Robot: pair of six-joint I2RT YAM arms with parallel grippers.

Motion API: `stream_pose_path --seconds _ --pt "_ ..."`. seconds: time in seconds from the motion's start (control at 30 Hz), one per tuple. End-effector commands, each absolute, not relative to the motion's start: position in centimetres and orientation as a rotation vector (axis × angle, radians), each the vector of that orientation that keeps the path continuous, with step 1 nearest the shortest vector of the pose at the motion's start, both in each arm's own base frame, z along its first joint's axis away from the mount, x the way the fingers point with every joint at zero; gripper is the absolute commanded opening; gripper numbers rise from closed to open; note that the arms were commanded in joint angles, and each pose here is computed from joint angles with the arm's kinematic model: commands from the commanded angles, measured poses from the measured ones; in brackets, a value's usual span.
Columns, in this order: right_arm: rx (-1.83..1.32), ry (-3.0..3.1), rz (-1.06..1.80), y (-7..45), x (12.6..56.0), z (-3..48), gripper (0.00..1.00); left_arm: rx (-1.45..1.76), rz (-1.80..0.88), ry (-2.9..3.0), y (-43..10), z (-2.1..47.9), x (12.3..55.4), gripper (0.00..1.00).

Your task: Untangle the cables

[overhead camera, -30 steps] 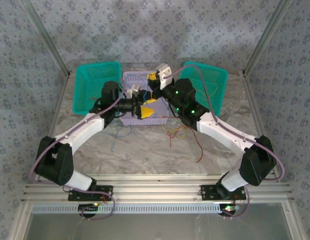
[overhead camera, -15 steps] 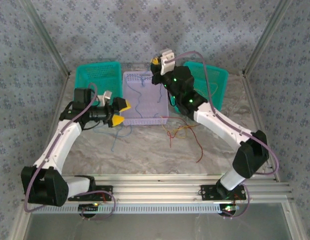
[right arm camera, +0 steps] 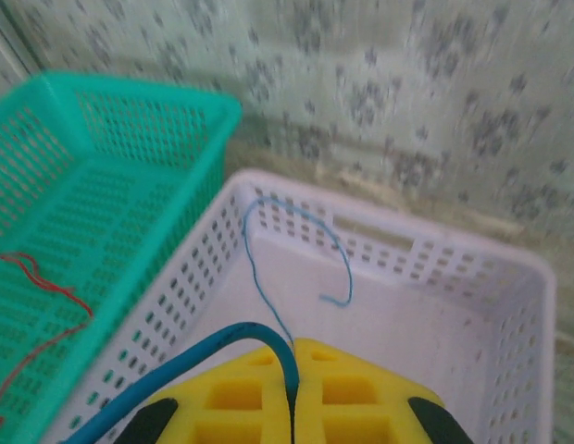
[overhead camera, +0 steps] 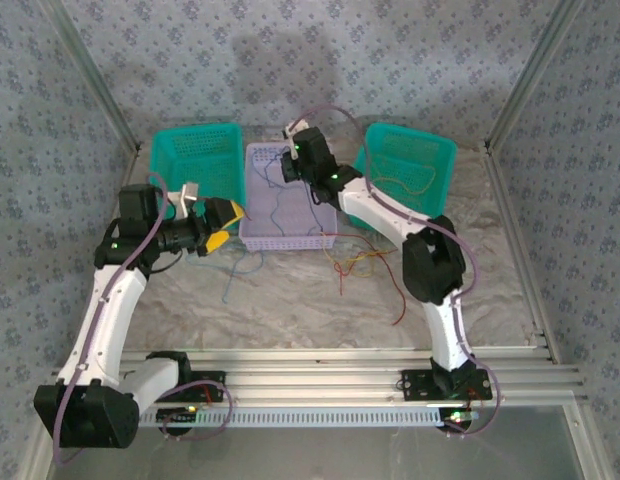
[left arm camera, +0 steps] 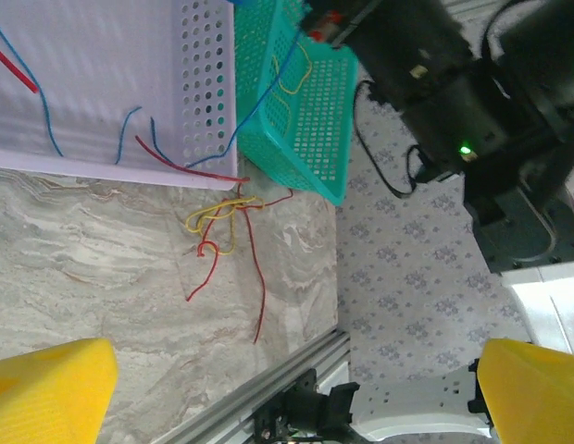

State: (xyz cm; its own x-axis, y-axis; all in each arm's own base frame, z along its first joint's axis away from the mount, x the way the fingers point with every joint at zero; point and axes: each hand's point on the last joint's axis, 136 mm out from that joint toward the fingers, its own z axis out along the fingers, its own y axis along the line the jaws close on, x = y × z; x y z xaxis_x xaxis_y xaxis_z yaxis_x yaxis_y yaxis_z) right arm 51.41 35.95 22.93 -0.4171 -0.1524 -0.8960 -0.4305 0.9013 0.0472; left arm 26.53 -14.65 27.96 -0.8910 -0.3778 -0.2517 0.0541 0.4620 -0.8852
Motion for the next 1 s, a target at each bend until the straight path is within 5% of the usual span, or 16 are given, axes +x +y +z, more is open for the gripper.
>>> stream_pose_path --seconds 0.0,0.17,0.37,0.73,0.97 --pt "-0.414 2.184 0.276 35.5 51.8 17.9 0.00 -0.248 -1.392 2.285 -14.4 28.5 26.4 1.00" --pt "-0.443 2.292 0.203 35.9 52.8 13.8 0.07 -0.259 -1.395 2.291 -14.4 28.0 26.3 1.00" --pt "-0.501 2.362 0.175 36.2 52.7 12.4 0.36 -0.264 -1.390 2.292 -14.3 27.9 26.4 1.00" --pt "-0.394 2.145 0.198 34.3 51.2 25.1 0.51 -0.298 -1.310 2.327 -13.7 27.0 26.5 1.00" --pt "-0.356 2.098 0.278 30.3 45.4 30.4 0.58 -0.372 -1.279 2.355 -13.2 24.8 26.7 1.00"
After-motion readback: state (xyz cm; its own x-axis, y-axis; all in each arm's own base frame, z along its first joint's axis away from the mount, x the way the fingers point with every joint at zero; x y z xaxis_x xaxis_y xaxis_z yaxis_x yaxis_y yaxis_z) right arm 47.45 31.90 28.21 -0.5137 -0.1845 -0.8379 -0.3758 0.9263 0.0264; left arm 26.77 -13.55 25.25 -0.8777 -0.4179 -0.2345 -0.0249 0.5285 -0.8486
